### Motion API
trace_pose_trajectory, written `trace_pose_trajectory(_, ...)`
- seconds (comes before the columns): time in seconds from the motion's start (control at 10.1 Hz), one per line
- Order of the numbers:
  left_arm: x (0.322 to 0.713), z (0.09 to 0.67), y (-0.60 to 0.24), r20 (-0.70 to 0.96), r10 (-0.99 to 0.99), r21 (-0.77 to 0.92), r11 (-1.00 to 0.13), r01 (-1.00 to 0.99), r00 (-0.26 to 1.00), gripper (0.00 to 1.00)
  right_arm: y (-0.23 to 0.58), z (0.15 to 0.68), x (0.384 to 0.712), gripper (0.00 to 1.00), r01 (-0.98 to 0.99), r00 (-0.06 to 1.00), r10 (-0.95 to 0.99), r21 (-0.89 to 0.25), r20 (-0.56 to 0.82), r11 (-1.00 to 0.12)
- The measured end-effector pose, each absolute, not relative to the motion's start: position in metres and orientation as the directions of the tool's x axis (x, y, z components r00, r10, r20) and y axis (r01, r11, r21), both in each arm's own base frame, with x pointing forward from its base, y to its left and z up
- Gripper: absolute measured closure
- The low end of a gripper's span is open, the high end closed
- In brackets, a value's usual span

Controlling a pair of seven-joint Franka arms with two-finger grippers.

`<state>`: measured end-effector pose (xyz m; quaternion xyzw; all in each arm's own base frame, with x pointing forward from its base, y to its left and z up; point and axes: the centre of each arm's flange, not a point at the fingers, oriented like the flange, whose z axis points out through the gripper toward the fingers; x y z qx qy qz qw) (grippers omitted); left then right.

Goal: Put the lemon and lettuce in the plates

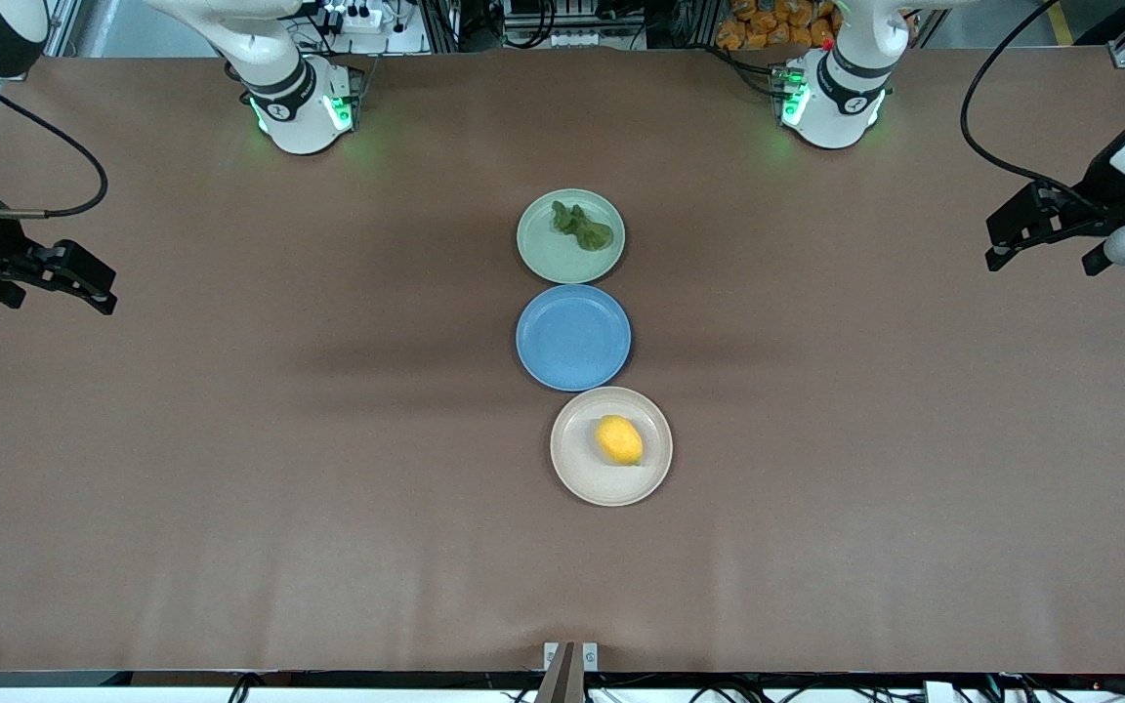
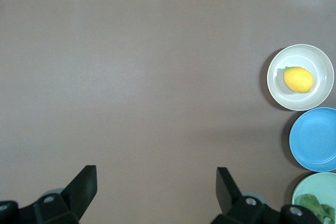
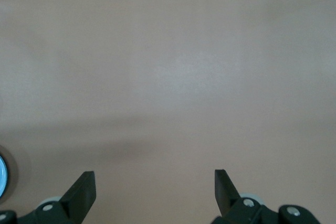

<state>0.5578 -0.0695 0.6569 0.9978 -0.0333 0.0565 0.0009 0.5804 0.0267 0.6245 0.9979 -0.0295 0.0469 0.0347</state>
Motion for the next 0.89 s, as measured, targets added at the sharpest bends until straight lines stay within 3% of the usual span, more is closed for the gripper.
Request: trace_pose_trajectory(0.89,0.556,0.6548,-0.0671,0.091,-0.063,-0.003,-0.998,-0.063,0.994,0.0,0.0233,0.6236,0.5797,0.0,-0.026,0.996,-0.02,0.071,0.084,-0.997)
